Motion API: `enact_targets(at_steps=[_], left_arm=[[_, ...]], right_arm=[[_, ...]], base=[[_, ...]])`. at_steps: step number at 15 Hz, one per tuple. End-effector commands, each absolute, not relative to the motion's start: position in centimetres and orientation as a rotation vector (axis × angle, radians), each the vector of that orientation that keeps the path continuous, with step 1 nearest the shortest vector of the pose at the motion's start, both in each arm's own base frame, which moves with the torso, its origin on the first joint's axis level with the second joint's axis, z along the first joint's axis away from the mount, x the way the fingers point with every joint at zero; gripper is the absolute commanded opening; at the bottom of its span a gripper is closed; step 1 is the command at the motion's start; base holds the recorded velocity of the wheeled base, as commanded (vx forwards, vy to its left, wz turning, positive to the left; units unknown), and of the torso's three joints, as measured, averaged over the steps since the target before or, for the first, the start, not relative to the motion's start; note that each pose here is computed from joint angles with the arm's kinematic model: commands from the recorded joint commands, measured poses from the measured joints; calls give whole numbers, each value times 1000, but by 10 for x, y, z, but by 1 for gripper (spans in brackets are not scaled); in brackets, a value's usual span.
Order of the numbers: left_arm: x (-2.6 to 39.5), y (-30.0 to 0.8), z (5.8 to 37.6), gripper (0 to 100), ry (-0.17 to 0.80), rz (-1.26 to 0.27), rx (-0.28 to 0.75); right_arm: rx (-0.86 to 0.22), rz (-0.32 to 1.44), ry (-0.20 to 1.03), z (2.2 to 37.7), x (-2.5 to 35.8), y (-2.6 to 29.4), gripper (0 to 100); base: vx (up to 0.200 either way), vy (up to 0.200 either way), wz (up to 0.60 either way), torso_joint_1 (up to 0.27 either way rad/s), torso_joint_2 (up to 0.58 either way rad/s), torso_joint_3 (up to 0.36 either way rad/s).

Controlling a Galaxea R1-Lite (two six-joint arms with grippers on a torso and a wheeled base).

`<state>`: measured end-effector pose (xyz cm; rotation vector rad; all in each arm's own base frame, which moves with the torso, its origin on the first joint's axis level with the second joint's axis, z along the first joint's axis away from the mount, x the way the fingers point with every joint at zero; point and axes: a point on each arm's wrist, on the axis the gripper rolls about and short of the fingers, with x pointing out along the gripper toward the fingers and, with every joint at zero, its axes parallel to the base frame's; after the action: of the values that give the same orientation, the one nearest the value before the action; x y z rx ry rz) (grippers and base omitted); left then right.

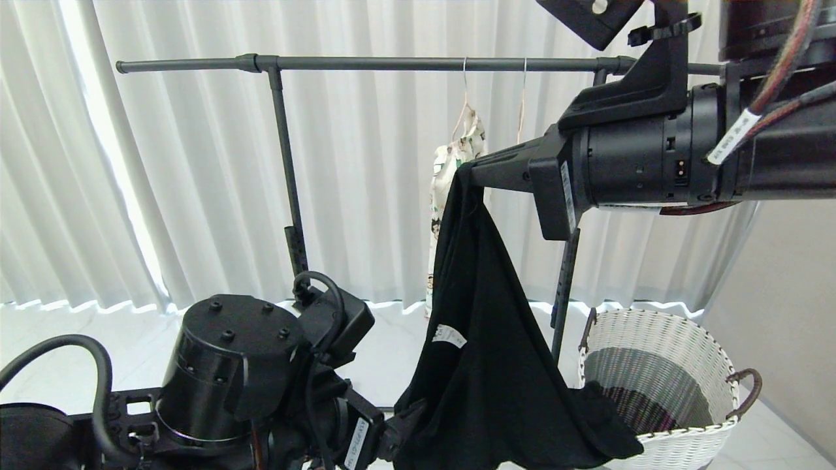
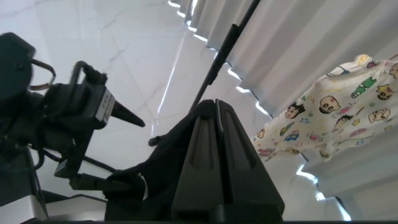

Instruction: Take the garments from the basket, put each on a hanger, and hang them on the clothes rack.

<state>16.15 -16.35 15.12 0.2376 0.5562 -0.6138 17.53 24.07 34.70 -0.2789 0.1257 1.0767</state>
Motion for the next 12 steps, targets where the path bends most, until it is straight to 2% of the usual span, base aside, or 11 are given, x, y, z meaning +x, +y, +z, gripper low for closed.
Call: enact_targets(at_steps=[1, 3, 4, 8, 11, 12], left_arm=[[159, -159, 145, 100, 577, -596, 250], [159, -155, 141, 100, 582, -540, 271], [159, -156, 141, 0, 581, -534, 271], [160, -156, 142, 0, 570, -514, 276], [160, -153, 145, 0, 545, -436, 292], [158, -149, 155, 0, 496, -383, 291]], right_arm=[[-275, 1075, 114, 351, 173, 237, 0], [-271, 1075, 109, 353, 170, 233, 0], [-269, 1075, 106, 354, 168, 230, 0], [-274, 1068, 119, 351, 166, 226, 0], [-285, 1039, 155, 341, 171, 218, 0], [-296, 1014, 193, 331, 174, 211, 0]], base=[[0, 0, 0, 0, 0, 0], [0, 0, 0, 0, 0, 0], [0, 0, 0, 0, 0, 0], [0, 0, 0, 0, 0, 0], [0, 0, 0, 0, 0, 0], [0, 0, 0, 0, 0, 0]])
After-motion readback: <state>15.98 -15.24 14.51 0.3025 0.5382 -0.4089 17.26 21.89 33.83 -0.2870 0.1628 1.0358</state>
